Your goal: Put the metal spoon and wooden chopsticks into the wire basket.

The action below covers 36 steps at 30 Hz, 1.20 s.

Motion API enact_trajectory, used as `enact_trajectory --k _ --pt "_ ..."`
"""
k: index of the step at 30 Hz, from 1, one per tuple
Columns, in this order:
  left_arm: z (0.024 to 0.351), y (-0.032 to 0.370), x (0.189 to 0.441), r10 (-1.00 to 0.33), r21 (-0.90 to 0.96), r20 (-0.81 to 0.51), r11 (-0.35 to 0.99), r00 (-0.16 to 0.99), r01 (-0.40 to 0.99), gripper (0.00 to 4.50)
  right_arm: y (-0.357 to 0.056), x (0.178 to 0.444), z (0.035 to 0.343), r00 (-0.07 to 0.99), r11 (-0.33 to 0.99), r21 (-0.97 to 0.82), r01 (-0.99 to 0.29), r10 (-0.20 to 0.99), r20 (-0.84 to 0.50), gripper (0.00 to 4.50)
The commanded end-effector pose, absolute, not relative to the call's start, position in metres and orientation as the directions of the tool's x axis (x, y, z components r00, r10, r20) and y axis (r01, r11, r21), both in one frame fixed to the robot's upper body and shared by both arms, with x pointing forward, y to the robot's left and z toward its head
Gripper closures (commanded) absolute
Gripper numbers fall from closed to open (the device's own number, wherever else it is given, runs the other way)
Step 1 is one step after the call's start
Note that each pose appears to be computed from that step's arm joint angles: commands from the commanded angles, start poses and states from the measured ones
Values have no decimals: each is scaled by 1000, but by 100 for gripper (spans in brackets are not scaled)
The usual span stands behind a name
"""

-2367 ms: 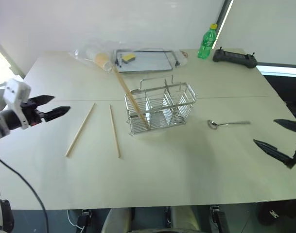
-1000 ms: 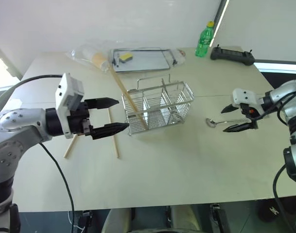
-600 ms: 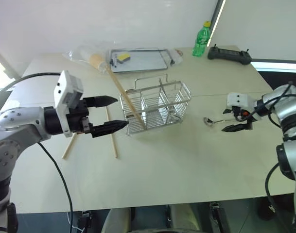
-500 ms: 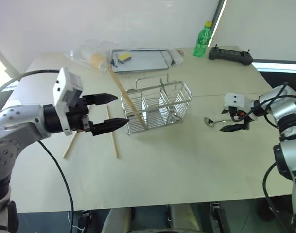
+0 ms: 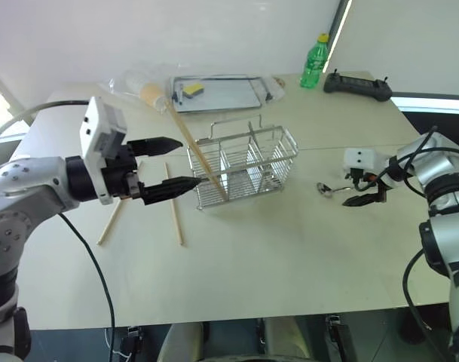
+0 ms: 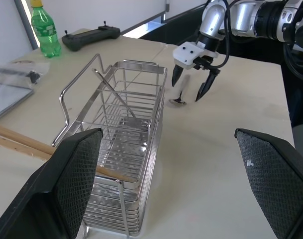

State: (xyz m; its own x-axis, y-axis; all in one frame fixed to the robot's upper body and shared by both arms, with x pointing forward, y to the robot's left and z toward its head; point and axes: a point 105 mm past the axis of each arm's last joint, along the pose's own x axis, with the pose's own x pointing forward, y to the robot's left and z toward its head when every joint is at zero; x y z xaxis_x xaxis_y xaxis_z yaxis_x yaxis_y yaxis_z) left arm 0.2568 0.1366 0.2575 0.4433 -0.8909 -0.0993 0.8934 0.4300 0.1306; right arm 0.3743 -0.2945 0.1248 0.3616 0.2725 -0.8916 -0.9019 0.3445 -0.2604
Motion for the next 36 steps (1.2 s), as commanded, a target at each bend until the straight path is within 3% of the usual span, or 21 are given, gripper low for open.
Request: enact_trajectory --k 1,6,15,20,24,26,30,34,36 --pt "272 135 251 -897 182 -68 420 438 889 0 -291 379 138 385 345 -280 -896 289 -877 194" --pt "274 134 250 -899 183 -68 414 432 892 0 -289 377 136 373 339 -265 -903 309 -875 449" --pt "273 134 252 -902 182 -69 409 426 894 0 -290 378 137 383 335 -277 -900 311 -870 449" --pt "273 134 252 -907 181 -70 397 414 900 0 -286 385 152 451 335 -340 -879 347 -823 449" --pt "272 131 247 -923 170 -79 360 377 917 0 -273 386 177 476 329 -351 -877 488 -732 449" --pt "271 129 240 -938 158 -95 317 334 935 0 -271 376 185 438 280 -337 -899 553 -709 449" --pt "268 127 231 -955 149 -140 242 263 959 0 -269 365 195 406 217 -350 -911 612 -679 449" --pt "269 129 237 -950 165 -144 253 276 953 0 -264 360 210 416 189 -392 -900 639 -647 449" --pt "271 129 241 -950 180 -133 259 284 949 0 -248 364 251 455 227 -443 -867 723 -519 449"
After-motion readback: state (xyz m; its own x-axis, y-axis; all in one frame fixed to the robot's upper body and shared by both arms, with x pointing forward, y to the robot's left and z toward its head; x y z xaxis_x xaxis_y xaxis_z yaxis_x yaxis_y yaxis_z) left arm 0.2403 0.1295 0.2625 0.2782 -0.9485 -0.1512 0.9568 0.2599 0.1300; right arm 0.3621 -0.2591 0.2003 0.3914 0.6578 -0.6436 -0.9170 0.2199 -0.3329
